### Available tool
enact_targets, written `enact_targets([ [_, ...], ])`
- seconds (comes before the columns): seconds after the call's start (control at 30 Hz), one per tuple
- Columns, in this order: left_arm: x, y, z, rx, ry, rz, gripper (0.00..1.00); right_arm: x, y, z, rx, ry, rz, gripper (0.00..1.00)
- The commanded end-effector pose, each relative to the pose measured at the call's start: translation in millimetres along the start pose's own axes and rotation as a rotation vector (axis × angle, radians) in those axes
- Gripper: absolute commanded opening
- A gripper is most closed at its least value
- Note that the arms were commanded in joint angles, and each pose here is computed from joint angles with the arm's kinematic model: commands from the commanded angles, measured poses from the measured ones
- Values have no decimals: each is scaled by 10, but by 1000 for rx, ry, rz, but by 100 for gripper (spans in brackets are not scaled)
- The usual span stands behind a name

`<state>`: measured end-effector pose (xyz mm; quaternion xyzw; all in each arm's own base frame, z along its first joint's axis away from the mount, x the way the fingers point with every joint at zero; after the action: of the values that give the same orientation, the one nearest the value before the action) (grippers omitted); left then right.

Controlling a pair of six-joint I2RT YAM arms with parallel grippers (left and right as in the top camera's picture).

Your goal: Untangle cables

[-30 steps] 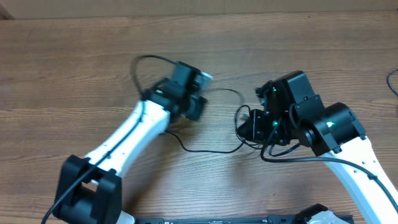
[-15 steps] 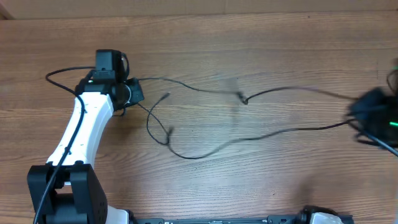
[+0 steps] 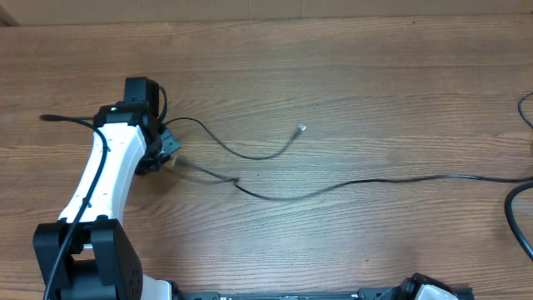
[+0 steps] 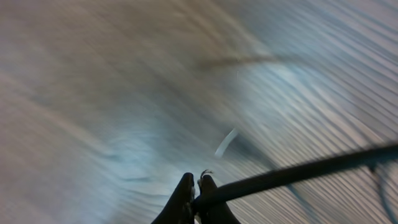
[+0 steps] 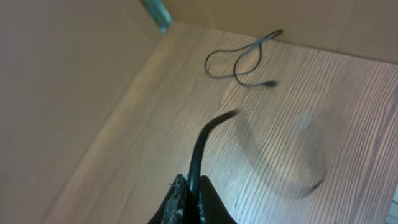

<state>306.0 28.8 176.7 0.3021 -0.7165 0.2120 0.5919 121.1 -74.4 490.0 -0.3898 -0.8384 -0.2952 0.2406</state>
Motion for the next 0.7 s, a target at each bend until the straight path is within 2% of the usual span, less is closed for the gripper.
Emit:
enact_targets([
  [0.0, 87, 106, -80, 122, -69, -52, 4, 12, 9, -114, -91, -77, 19, 4],
  [0.2, 85, 94, -60, 121, -48, -37, 5, -83, 366, -539, -109, -272, -165, 4],
  [0.27, 84, 85, -42, 119, -30, -25, 17, -135, 578, -693, 14, -327, -281, 4],
  [0.37, 86, 32, 1, 114, 15, 25, 47, -307, 877, -847, 178, -367, -421, 4],
  [0.53, 93, -29, 55, 112, 82, 95, 83, -827, 1296, -1130, 268, -454, -514, 4],
  [0.67, 93, -4, 88, 100, 100, 77, 87, -1239, 1581, -1283, 323, -523, -590, 4],
])
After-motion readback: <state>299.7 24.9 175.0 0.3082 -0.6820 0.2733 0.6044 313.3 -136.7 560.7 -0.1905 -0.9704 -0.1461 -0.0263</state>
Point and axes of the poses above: each gripper's point midway between its finger pads, its own x axis back along the fingers, its own y axis along the line the jaws close on, z = x × y, the point moved 9 cm from there along x, back along the fingers, and after that the axes turned 3 degrees about x, right-handed, at the moved point
